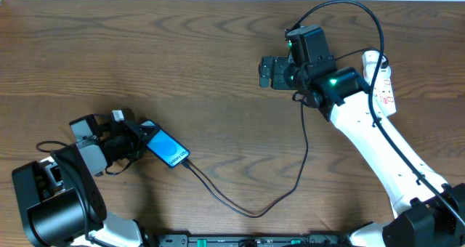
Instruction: Plug charger to phone and switch on socket
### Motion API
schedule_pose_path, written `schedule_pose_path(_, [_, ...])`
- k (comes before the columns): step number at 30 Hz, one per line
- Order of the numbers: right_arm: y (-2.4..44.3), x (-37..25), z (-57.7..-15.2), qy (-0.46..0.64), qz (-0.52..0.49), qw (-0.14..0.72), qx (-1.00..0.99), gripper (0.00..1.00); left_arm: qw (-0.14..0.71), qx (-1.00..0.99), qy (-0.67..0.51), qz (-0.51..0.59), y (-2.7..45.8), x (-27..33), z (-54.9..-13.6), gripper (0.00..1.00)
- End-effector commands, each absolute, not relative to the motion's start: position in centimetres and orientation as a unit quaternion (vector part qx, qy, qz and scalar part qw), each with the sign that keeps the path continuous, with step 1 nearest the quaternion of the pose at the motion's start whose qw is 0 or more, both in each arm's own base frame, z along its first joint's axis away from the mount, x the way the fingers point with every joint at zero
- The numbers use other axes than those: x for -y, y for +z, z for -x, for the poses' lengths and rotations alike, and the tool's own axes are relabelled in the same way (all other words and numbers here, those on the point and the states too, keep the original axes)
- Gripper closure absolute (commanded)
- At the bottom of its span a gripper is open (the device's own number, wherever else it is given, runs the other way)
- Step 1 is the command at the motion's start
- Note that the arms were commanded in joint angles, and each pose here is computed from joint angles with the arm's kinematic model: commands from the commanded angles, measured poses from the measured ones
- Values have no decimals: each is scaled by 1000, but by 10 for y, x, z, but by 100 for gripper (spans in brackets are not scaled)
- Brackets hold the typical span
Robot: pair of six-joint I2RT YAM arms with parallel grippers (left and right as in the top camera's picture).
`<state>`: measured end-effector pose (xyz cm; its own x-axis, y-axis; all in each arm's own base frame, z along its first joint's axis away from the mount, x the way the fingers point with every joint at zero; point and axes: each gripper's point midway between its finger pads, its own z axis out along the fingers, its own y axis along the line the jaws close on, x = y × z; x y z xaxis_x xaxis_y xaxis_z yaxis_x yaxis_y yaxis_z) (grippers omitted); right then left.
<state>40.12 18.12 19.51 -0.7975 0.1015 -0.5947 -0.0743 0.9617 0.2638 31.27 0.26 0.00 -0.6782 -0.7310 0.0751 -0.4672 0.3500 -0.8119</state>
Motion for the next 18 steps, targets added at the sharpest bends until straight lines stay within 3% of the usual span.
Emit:
schedule_pose_path(1, [200,-183,-401,138,-9,324,-936,1,147,-822,-389,388,-16,-11,-306,92])
schedule_pose_path(18, [200,-183,-401,138,-9,324,-936,1,154,-832,-348,403,-26,-23,-305,92])
